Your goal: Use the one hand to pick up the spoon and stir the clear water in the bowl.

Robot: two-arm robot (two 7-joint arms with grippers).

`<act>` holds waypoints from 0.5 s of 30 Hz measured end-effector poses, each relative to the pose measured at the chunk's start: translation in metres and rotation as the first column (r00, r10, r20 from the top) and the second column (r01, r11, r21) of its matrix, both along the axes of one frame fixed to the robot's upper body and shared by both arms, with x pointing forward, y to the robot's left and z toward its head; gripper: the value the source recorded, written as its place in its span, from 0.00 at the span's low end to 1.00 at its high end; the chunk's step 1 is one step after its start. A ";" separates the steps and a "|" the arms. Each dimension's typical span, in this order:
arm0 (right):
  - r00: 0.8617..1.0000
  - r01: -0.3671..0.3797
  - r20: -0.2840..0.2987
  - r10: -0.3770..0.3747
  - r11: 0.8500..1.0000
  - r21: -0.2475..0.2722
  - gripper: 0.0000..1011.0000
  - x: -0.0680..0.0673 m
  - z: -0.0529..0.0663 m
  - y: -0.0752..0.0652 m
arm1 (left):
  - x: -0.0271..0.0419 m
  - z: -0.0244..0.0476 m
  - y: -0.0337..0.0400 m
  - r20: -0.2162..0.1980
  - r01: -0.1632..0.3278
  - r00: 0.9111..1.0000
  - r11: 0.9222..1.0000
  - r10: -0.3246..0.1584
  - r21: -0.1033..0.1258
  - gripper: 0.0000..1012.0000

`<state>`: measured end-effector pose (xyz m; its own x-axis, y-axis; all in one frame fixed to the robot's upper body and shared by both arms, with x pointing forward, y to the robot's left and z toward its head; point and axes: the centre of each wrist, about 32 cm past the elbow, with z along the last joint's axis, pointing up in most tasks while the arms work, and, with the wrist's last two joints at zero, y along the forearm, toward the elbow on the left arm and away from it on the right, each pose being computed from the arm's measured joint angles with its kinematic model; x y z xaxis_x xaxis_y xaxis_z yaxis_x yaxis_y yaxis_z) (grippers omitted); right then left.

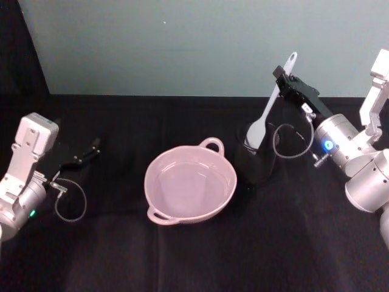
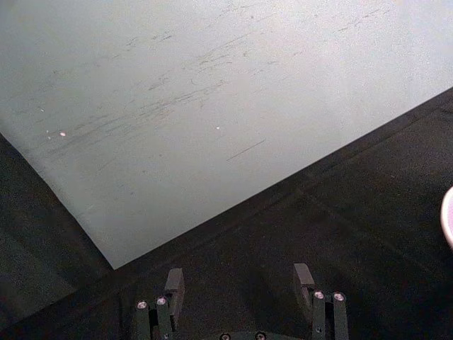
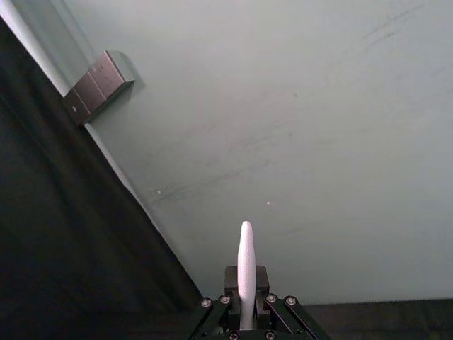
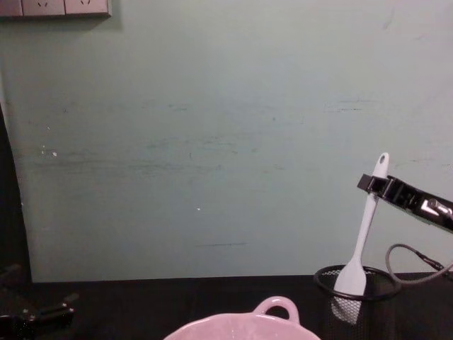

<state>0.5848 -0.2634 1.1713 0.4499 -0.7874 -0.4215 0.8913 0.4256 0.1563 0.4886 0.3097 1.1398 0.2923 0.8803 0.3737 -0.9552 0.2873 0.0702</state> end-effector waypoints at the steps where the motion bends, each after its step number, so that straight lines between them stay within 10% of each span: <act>1: 1.000 0.000 0.000 0.000 1.000 0.000 0.11 0.000 0.000 0.000 | 0.0000 0.0000 0.0000 0.000 0.000 1.000 1.000 0.000 0.000 1.00; 15: 0.999 -0.022 -0.024 0.022 1.000 0.012 0.11 -0.015 -0.007 -0.006 | 0.0000 0.0000 0.0000 0.000 0.000 1.000 1.000 0.000 0.000 1.00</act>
